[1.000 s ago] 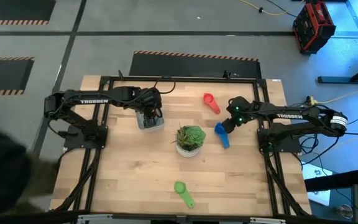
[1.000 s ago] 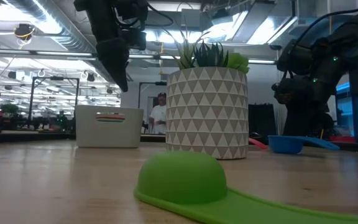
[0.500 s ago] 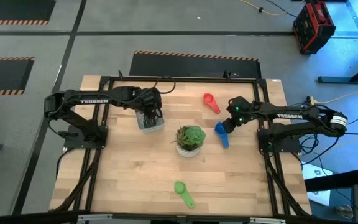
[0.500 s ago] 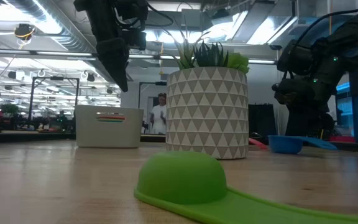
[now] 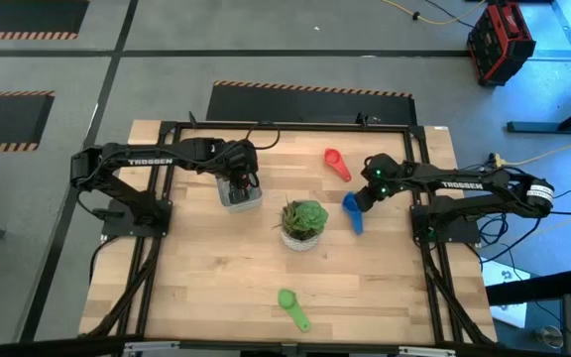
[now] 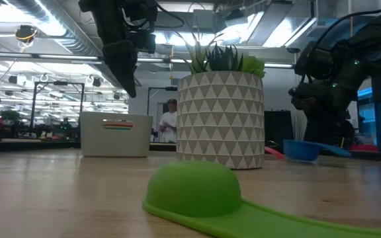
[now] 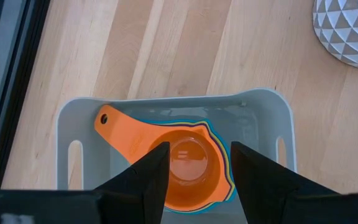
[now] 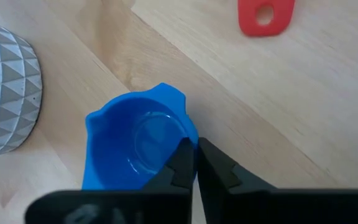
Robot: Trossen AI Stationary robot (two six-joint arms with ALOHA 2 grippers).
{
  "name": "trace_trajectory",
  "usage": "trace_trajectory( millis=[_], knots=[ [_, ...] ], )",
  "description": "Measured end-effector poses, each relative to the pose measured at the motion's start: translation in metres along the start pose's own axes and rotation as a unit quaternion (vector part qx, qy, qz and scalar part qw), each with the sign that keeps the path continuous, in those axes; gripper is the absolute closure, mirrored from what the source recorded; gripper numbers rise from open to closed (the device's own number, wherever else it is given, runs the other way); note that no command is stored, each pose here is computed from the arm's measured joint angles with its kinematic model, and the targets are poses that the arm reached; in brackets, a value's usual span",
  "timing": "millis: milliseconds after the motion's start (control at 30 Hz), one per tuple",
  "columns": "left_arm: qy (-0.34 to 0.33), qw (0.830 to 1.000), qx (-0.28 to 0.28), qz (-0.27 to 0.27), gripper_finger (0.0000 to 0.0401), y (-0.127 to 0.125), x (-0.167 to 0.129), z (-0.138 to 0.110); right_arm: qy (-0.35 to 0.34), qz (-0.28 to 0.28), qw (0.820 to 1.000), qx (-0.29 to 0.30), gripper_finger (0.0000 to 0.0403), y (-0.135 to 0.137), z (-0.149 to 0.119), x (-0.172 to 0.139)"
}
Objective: Nest measuring cups in basket
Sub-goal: Stack the blue measuring cup on top of the orange measuring cup in the gray bin
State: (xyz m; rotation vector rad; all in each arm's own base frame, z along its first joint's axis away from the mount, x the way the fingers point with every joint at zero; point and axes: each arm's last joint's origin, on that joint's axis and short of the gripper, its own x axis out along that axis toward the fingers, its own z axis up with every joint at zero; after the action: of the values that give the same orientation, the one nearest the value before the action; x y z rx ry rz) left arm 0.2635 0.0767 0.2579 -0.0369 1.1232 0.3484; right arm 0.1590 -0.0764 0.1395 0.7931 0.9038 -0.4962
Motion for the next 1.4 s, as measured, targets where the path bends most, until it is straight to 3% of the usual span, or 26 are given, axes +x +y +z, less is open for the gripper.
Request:
trace_trajectory(
  millis=[167,533,833,967,1167,1400],
  knots=[
    [0.0,1.0,0.0,0.0,0.0239,0.0,0.0,0.0,-0.015,0.008,1.0,-0.009,0.039,0.002,0.003,0.0],
    [0.0,1.0,0.0,0.0,0.024,0.0,0.0,0.0,-0.079,0.039,0.988,-0.126,0.0392,0.023,0.035,-0.018],
    [-0.002,1.0,0.0,0.0,0.0239,0.0,0.0,0.0,-0.14,0.002,0.954,-0.265,0.0392,0.054,0.078,-0.062],
    [-0.027,1.0,-0.004,0.001,0.024,0.0,0.0,0.005,-0.186,-0.031,0.936,-0.298,0.0392,0.064,0.094,-0.08],
    [-0.095,0.995,-0.014,0.004,0.0238,0.001,-0.002,0.018,-0.284,-0.078,0.913,-0.281,0.0392,0.074,0.113,-0.097],
    [-0.184,0.983,-0.027,0.007,0.0238,0.002,-0.006,0.035,-0.42,-0.031,0.883,-0.207,0.0392,0.083,0.129,-0.11]
  ],
)
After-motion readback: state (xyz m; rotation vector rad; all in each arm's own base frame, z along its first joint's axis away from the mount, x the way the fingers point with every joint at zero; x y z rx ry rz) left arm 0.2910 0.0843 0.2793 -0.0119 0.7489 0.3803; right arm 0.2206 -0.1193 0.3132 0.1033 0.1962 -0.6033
